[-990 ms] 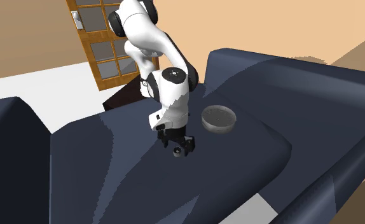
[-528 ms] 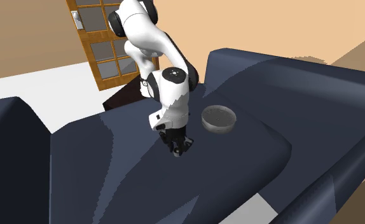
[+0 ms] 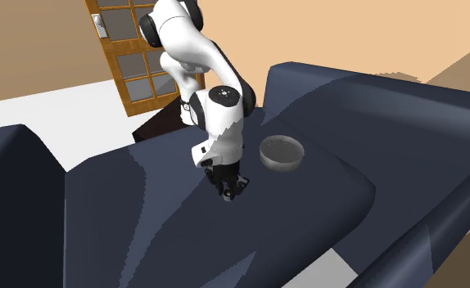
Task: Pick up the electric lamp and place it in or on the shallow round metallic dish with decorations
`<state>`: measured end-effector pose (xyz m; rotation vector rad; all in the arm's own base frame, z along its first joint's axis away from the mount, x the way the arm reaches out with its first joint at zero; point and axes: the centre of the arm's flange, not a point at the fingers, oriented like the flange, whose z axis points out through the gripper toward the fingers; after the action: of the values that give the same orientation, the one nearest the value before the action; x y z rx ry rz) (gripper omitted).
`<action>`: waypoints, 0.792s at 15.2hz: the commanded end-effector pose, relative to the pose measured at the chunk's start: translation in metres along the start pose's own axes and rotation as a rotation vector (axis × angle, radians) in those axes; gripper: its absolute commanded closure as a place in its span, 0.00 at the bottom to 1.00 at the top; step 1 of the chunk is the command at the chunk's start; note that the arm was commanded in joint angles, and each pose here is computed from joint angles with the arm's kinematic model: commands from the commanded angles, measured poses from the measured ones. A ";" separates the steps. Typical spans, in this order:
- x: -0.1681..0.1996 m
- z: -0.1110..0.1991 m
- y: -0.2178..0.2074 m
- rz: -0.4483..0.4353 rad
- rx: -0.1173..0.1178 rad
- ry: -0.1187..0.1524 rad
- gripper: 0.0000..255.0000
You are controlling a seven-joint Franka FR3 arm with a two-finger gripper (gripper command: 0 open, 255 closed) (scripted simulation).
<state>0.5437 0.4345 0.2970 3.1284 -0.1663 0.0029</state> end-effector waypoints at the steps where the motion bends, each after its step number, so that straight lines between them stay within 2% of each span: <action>1: 0.000 -0.008 0.000 0.000 0.000 0.000 1.00; 12: 0.000 -0.066 0.001 0.000 0.000 0.000 1.00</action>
<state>0.5435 0.4339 0.3577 3.1286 -0.1662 0.0034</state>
